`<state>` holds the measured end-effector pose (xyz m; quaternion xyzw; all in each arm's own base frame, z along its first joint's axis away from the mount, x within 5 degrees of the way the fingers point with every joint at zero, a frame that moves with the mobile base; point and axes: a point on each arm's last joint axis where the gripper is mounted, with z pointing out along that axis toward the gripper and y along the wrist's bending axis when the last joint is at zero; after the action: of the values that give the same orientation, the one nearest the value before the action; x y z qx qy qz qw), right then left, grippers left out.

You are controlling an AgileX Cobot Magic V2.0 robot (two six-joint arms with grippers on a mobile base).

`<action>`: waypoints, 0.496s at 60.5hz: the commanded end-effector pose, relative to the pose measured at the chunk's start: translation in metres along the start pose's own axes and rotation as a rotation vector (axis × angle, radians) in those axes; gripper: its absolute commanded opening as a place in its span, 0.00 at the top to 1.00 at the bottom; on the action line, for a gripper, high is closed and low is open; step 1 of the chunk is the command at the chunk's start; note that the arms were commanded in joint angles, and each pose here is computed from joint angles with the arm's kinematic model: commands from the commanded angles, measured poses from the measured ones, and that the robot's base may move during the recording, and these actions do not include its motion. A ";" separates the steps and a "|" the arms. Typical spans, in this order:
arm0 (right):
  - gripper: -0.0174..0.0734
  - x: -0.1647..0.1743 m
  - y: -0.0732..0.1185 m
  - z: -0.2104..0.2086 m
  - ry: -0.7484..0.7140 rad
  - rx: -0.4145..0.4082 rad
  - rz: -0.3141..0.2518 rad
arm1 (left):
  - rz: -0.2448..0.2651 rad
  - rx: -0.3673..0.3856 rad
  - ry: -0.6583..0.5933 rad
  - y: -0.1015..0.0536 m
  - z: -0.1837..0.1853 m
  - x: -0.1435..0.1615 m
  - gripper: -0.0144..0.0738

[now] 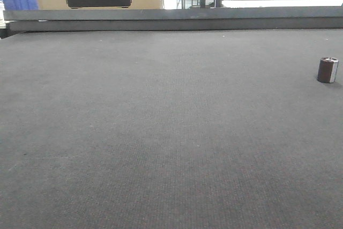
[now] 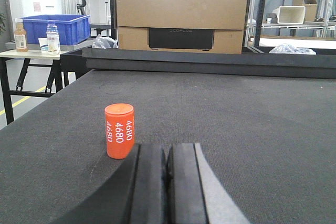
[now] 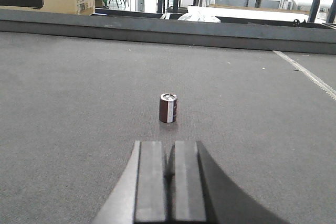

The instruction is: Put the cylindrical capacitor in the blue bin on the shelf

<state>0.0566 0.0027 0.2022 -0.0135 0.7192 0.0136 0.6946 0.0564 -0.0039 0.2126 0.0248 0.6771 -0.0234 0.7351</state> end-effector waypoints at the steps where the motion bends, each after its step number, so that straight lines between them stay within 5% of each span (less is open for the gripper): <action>1: 0.99 -0.002 0.000 0.000 -0.025 0.003 -0.007 | 0.001 -0.003 -0.015 0.000 0.000 -0.002 0.89; 30: 0.99 -0.002 0.000 0.000 -0.025 0.003 -0.007 | 0.002 -0.003 -0.023 0.000 0.000 -0.002 0.89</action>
<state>0.0566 0.0027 0.2022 -0.0135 0.7192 0.0136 0.6946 0.0564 -0.0039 0.2126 0.0248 0.6771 -0.0234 0.7351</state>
